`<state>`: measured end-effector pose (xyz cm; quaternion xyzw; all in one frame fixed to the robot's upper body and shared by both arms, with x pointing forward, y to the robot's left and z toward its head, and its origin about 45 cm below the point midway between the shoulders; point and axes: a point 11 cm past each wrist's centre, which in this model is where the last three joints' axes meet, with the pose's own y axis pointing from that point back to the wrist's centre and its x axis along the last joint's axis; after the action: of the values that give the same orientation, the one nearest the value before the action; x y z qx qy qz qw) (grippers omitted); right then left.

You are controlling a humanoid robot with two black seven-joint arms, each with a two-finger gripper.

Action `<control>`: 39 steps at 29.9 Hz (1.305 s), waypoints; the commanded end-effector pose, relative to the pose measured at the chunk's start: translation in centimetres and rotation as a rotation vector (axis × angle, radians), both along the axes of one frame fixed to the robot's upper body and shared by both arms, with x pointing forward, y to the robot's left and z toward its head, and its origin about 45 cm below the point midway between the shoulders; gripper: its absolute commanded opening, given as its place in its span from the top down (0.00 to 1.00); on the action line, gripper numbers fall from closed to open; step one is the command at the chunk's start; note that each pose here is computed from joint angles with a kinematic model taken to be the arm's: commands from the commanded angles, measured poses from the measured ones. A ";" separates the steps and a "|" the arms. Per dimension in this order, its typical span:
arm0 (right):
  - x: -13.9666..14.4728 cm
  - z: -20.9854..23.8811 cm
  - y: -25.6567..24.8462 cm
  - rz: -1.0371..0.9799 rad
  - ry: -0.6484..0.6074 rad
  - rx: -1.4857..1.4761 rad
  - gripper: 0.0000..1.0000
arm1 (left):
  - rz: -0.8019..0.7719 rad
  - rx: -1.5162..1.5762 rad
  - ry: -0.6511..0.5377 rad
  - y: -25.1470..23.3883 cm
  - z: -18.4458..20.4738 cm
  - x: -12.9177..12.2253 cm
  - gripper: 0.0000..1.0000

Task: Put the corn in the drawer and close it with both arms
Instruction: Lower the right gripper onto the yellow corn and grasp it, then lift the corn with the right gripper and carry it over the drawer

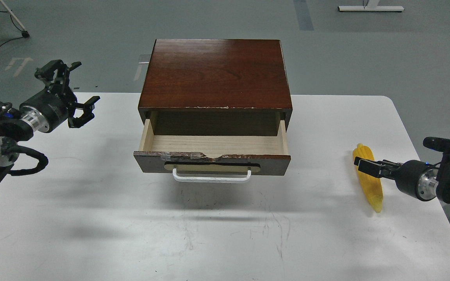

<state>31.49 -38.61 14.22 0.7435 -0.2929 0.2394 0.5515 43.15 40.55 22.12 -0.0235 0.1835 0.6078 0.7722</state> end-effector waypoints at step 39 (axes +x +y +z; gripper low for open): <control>8.9 25.7 28.4 1.379 -0.843 -0.431 1.00 | 0.046 0.053 0.028 3.2 -0.3 -1.4 0.02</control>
<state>41.59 -13.96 42.15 0.5068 0.0295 0.8146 0.2806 41.94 43.10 21.70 -0.0015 0.1792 0.6265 0.7586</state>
